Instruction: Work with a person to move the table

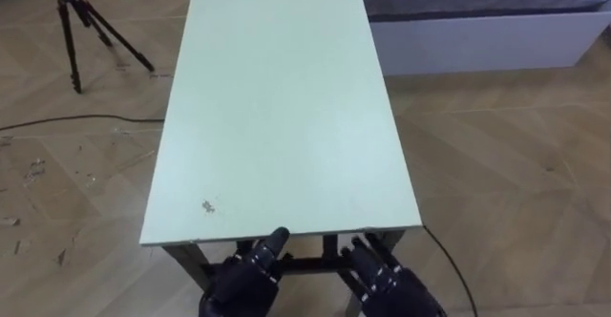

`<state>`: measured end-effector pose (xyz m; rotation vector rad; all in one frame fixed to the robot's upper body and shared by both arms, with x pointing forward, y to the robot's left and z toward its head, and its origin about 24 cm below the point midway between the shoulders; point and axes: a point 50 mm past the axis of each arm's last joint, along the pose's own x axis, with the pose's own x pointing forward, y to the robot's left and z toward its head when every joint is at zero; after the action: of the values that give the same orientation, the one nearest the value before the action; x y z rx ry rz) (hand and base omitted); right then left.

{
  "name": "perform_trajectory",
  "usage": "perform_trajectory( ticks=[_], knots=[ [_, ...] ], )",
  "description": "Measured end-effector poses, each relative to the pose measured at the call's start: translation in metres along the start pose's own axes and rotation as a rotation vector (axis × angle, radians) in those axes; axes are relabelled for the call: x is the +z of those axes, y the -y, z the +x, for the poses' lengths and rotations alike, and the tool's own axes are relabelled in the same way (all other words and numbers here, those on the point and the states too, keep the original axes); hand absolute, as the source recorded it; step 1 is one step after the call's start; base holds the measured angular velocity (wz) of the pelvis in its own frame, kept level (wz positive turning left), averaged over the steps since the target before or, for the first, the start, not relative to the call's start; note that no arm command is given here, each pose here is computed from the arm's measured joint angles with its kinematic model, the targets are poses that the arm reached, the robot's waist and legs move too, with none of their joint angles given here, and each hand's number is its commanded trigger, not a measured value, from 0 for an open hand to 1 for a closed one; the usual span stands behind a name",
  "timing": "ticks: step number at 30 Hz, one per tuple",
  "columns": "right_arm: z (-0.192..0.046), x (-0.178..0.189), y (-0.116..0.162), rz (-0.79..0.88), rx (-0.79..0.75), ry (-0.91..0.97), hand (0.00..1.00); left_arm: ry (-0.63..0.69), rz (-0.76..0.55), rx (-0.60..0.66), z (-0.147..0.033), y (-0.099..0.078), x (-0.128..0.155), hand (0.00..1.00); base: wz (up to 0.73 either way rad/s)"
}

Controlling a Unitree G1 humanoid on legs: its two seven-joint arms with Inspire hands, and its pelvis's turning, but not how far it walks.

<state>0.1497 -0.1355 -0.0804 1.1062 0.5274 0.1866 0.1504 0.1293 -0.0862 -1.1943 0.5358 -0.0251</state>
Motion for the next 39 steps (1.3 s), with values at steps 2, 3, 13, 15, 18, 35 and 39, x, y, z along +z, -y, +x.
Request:
perform_trajectory(
  ticks=[2,3,13,15,18,35,39],
  knots=[
    [0.012,0.004,-0.010,-0.017,0.047,-0.006,0.00,-0.006,0.009,-0.031,0.004,0.008,0.003,0.00,0.10],
    [0.015,0.005,-0.012,-0.019,0.049,-0.010,0.00,-0.001,0.005,-0.043,0.007,0.012,0.007,0.00,0.07],
    [0.017,0.010,-0.014,0.006,0.030,-0.035,0.00,0.026,-0.067,-0.023,0.015,0.019,0.028,0.00,0.00],
    [0.017,0.012,-0.015,-0.003,0.014,-0.051,0.00,0.031,-0.074,-0.004,0.015,0.017,0.034,0.00,-0.02],
    [0.019,0.013,-0.016,0.026,-0.013,-0.055,0.00,0.029,-0.094,0.016,0.016,0.016,0.036,0.00,-0.02],
    [0.035,0.033,-0.025,0.275,-0.140,0.056,0.00,0.092,-0.223,0.180,0.035,0.017,0.054,0.00,0.00],
    [0.036,0.034,-0.025,0.285,-0.168,0.058,0.00,0.091,-0.241,0.206,0.035,0.017,0.052,0.00,0.00]
  ],
)
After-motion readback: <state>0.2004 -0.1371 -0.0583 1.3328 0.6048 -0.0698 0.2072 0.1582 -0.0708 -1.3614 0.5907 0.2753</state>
